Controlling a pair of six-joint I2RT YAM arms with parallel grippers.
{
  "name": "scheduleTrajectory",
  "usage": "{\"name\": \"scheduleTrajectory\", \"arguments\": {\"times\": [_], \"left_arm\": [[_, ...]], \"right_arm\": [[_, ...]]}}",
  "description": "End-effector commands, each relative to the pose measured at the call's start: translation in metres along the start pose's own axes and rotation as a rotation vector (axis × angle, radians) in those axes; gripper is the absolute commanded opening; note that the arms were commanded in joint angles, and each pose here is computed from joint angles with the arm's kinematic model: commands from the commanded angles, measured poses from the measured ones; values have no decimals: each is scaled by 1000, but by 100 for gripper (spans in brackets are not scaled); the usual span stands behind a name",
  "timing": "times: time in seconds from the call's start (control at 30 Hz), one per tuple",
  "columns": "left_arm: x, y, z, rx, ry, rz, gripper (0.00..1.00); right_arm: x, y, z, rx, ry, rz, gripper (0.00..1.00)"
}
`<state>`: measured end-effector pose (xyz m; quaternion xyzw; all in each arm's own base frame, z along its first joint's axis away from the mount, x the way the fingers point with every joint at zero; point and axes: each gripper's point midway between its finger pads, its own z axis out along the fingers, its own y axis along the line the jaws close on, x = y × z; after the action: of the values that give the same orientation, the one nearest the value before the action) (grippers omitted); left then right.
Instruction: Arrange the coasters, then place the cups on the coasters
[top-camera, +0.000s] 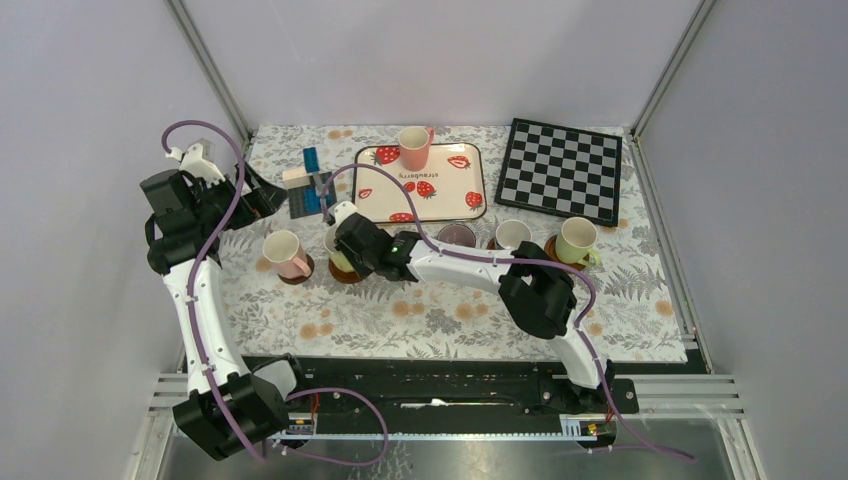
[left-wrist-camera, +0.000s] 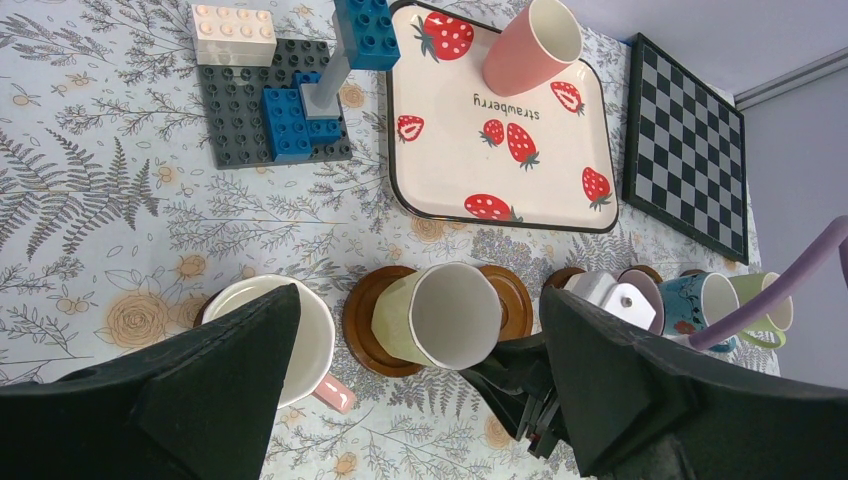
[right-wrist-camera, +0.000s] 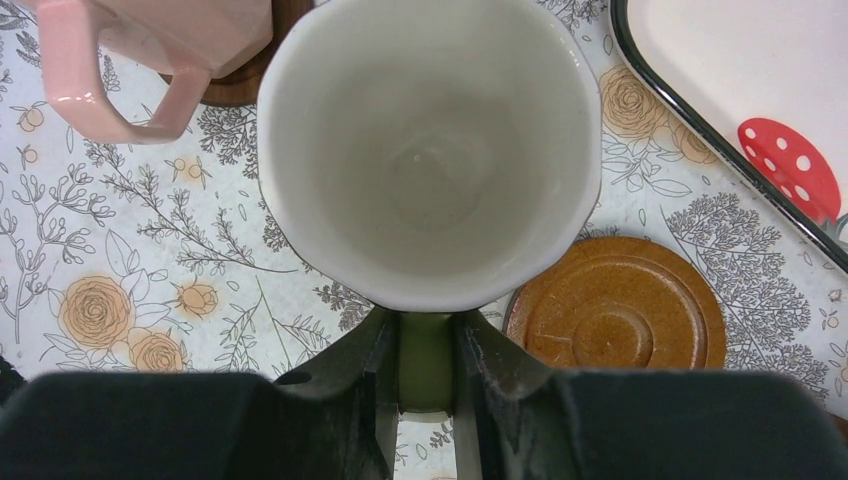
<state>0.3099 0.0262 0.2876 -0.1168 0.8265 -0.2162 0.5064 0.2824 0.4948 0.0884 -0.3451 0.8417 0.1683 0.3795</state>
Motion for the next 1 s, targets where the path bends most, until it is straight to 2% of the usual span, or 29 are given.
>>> {"name": "scheduleTrajectory", "arguments": {"times": [0.0, 0.17, 0.37, 0.77, 0.83, 0.97], "left_arm": [[-9, -4, 0, 26, -32, 19, 99], [-8, -4, 0, 27, -31, 19, 99], [-8, -4, 0, 28, -30, 19, 99], [-9, -4, 1, 29, -30, 19, 99], [-8, -4, 1, 28, -29, 19, 99], [-8, -4, 0, 28, -31, 21, 99]], "right_arm": [[-56, 6, -30, -6, -124, 2, 3], [-57, 6, -30, -5, -120, -3, 1], [-47, 4, -25, -2, -113, -8, 5], [-28, 9, -18, -21, -71, 46, 6], [-25, 11, -18, -28, -65, 49, 8], [-24, 13, -18, -33, -61, 45, 19]]}}
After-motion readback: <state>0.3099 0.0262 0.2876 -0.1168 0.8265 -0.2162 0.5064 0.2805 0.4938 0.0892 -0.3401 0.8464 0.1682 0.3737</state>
